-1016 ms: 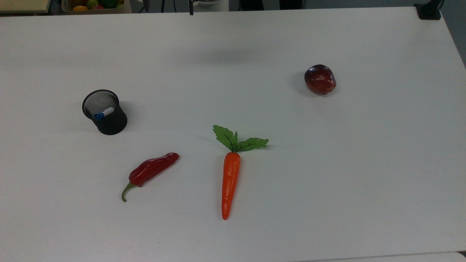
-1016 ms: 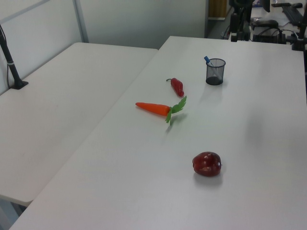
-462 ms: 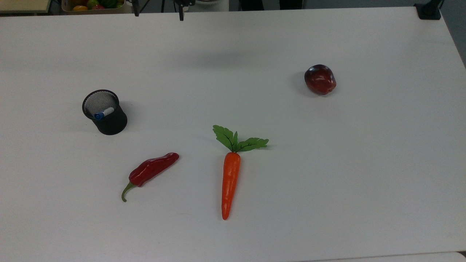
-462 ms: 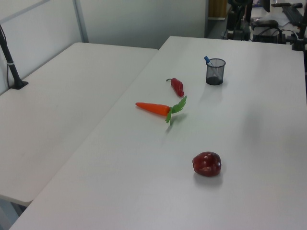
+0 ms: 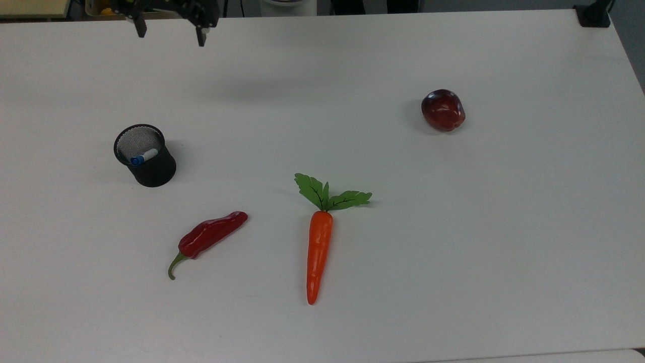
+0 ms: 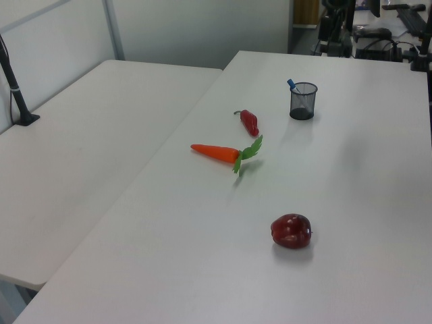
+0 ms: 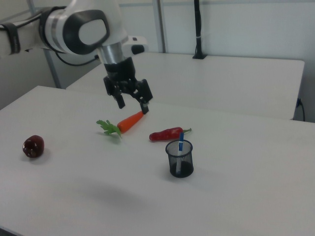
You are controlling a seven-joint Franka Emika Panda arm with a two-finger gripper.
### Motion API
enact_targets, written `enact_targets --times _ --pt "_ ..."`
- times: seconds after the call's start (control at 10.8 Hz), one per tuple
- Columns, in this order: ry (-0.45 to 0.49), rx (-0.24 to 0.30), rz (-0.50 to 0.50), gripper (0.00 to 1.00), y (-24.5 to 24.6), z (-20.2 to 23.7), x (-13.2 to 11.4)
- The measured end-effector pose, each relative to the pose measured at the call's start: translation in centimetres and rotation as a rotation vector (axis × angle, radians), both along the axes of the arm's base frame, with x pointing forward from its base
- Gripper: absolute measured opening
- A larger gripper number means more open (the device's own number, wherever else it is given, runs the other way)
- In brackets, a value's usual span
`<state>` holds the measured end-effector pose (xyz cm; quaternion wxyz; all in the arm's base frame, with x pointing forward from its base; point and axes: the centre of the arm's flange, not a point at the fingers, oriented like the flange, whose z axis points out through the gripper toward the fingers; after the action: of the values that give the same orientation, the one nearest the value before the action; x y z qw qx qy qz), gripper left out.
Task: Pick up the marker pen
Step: 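Move the open gripper over the black mesh pen cup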
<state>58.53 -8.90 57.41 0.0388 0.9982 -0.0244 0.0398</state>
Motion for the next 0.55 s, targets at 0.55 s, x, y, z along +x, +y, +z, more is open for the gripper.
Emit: enact_targets --times 0.55 --pt "-0.075 -0.046 0.019 1.0 -6.3 -7.9 4.7"
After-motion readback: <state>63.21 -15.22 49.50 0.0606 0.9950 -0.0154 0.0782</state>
